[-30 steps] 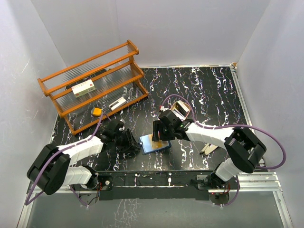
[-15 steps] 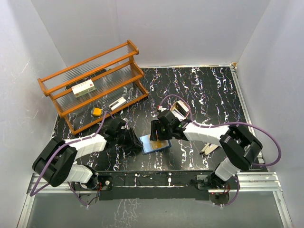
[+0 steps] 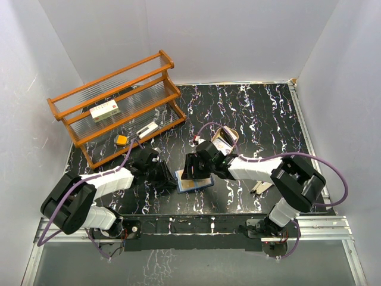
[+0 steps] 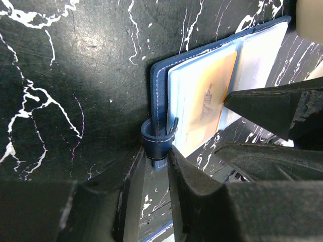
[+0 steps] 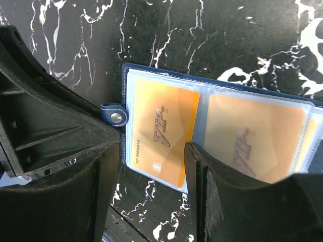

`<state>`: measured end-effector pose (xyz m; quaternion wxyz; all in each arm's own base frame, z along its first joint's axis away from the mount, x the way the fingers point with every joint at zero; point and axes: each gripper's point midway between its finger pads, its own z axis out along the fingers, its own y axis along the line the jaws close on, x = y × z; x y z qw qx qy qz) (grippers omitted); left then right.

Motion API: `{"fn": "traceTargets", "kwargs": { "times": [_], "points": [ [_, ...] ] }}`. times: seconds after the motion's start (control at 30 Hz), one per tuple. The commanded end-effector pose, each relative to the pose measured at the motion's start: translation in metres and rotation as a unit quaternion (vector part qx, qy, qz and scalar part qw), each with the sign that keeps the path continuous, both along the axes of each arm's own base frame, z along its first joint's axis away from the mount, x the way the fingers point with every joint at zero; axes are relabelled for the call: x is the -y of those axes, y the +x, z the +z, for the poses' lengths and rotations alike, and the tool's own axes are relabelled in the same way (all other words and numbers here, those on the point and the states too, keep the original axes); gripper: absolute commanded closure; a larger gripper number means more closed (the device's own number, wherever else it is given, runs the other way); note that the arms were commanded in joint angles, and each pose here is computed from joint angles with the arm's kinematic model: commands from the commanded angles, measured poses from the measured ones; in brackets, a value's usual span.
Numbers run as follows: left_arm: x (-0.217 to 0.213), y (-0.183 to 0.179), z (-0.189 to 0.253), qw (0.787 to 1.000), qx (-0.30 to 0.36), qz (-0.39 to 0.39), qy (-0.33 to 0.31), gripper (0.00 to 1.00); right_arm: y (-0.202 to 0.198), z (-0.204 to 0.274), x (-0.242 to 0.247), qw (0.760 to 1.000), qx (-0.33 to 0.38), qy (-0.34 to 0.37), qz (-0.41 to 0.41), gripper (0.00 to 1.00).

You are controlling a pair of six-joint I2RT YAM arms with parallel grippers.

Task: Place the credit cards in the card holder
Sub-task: Insert the credit card into the card holder.

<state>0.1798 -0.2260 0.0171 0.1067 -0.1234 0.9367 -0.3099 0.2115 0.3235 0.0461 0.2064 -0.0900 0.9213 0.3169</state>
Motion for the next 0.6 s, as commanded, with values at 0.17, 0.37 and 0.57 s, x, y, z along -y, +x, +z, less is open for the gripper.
{"fn": "traceTargets", "kwargs": {
  "times": [0.17, 0.37, 0.57],
  "points": [
    [-0.017, -0.003, -0.010, 0.999, -0.002, -0.002, 0.054, 0.78, -0.002, 0.015, -0.025, 0.997, 0.016, 0.067, 0.023, 0.48],
    [-0.021, 0.000, -0.006, 0.998, 0.004, 0.004, 0.065, 0.78, -0.007, 0.021, -0.034, 0.996, 0.015, 0.087, 0.032, 0.49],
    [-0.024, 0.002, 0.004, 0.997, 0.016, 0.012, 0.071, 0.75, -0.002, 0.030, -0.027, 0.997, 0.032, 0.059, 0.033, 0.48]
  ]
}}
